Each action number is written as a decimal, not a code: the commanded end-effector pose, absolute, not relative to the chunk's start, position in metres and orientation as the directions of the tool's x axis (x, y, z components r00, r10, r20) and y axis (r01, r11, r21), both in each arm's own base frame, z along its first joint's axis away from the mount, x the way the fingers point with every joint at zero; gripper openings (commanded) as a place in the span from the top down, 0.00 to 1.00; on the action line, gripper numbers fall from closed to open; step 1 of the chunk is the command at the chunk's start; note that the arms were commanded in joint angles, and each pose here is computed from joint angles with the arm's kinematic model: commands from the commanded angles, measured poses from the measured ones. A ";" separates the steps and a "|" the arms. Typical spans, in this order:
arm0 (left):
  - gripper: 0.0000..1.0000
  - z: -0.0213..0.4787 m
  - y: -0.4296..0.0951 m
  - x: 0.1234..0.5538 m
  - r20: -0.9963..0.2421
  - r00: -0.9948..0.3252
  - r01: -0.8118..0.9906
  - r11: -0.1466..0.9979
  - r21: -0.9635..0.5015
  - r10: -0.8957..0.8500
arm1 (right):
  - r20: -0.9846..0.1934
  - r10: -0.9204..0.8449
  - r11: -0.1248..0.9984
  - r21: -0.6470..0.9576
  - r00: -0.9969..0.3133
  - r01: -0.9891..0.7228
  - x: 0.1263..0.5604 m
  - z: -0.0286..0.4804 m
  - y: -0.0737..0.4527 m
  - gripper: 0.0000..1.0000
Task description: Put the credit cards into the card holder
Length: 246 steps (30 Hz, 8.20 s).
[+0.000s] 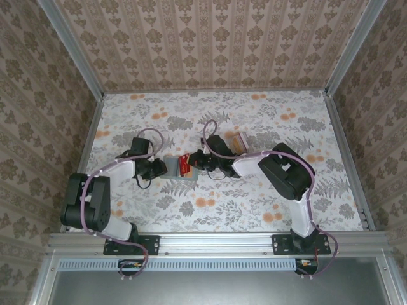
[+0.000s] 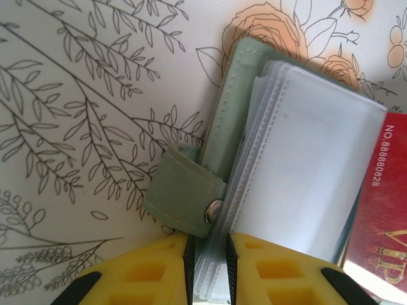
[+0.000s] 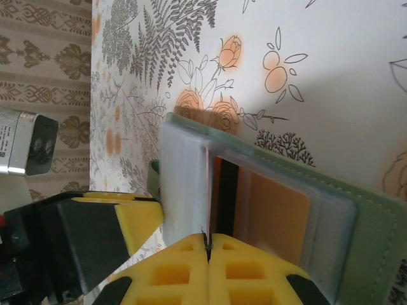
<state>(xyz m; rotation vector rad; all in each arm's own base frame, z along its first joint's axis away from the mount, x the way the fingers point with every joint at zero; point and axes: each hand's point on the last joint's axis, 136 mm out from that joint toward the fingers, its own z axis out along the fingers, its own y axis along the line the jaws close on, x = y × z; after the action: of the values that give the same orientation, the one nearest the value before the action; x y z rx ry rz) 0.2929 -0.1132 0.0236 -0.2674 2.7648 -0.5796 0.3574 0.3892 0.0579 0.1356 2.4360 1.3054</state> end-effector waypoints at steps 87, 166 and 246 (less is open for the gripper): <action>0.88 0.015 -0.110 0.290 -0.233 -0.945 -0.118 0.902 -0.416 -0.231 | -0.199 -0.002 0.626 0.764 -0.980 -0.156 0.354 0.018 0.448 1.00; 0.88 0.008 -0.165 0.302 -0.207 -0.973 -0.017 0.926 -0.378 -0.102 | -0.352 -0.063 0.778 0.569 -0.934 -0.267 0.363 0.056 0.377 0.59; 0.98 0.008 -0.175 0.300 -0.207 -0.974 -0.007 0.923 -0.386 -0.094 | -0.306 -0.033 0.536 0.798 -0.951 -0.275 0.344 0.104 0.436 0.56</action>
<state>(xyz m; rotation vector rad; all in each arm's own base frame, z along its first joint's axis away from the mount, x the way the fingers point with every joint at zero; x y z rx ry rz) 0.3170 -0.1805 0.0248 -0.0716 2.7762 -0.6382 0.3637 0.4063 0.0784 -0.1528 2.5864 1.1572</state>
